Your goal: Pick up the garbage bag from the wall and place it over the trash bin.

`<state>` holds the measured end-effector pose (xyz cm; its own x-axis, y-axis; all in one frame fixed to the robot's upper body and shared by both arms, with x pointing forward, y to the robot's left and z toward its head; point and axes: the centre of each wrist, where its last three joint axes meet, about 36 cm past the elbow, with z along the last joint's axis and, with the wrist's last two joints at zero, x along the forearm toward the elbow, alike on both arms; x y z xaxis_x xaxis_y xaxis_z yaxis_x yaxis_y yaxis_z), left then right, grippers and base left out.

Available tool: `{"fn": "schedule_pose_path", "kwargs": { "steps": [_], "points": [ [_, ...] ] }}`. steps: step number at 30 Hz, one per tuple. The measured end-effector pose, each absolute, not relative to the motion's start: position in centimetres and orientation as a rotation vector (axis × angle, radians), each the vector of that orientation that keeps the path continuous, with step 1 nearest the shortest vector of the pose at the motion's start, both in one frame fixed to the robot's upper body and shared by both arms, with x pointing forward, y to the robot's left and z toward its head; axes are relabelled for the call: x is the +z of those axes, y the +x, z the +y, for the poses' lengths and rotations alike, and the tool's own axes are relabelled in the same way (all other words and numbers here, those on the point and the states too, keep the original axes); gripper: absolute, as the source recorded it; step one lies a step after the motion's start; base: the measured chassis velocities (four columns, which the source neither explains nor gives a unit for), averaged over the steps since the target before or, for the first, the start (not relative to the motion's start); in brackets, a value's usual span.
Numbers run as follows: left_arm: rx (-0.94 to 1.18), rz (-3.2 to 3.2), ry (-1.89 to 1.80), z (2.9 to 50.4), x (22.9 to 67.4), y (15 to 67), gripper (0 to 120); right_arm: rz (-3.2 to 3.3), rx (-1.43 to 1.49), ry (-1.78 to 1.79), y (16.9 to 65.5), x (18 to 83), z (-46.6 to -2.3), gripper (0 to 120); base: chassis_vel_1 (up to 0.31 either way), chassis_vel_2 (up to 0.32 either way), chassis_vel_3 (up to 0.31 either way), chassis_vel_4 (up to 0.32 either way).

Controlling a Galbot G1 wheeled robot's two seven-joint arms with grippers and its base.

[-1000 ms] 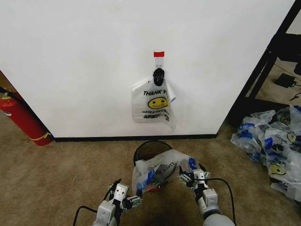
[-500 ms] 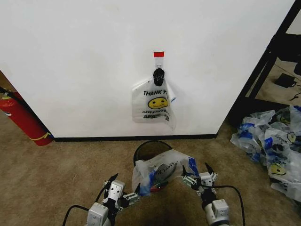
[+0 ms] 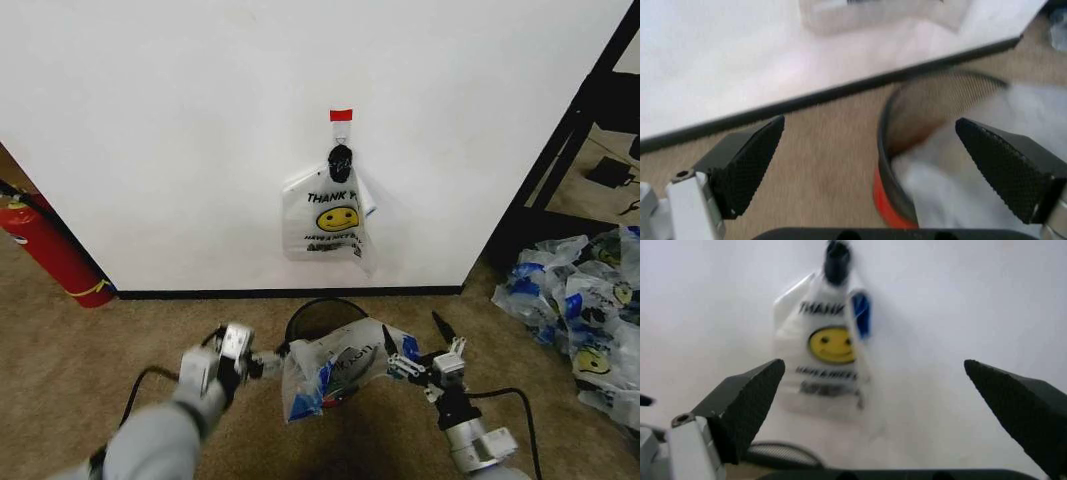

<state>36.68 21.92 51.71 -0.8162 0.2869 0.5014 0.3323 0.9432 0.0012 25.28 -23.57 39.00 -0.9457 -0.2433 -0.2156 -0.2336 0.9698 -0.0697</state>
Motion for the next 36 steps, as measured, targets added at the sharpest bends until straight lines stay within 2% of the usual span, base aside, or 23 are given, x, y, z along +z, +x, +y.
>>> {"fn": "schedule_pose_path", "kwargs": {
  "steps": [6,16,26,36],
  "points": [
    [-0.136,-2.542,-0.517,21.7,51.6,43.1,100,2.84,-0.067,-0.26,25.0,40.3,-24.8,100,0.0,0.0,0.0,0.0],
    [-0.208,-2.364,-0.703,19.6,50.2,49.5,100,2.806,-0.051,-0.173,22.3,42.2,-26.1,100,0.0,0.0,0.0,0.0],
    [-0.185,-2.205,-0.897,18.8,46.9,53.9,100,2.805,-0.066,-0.146,21.8,42.7,-26.8,100,0.0,0.0,0.0,0.0],
    [-0.249,-2.208,-0.861,19.8,44.0,56.8,99,2.809,-0.035,-0.144,22.0,43.7,-26.9,100,0.0,0.0,0.0,0.0]
  ]
}}
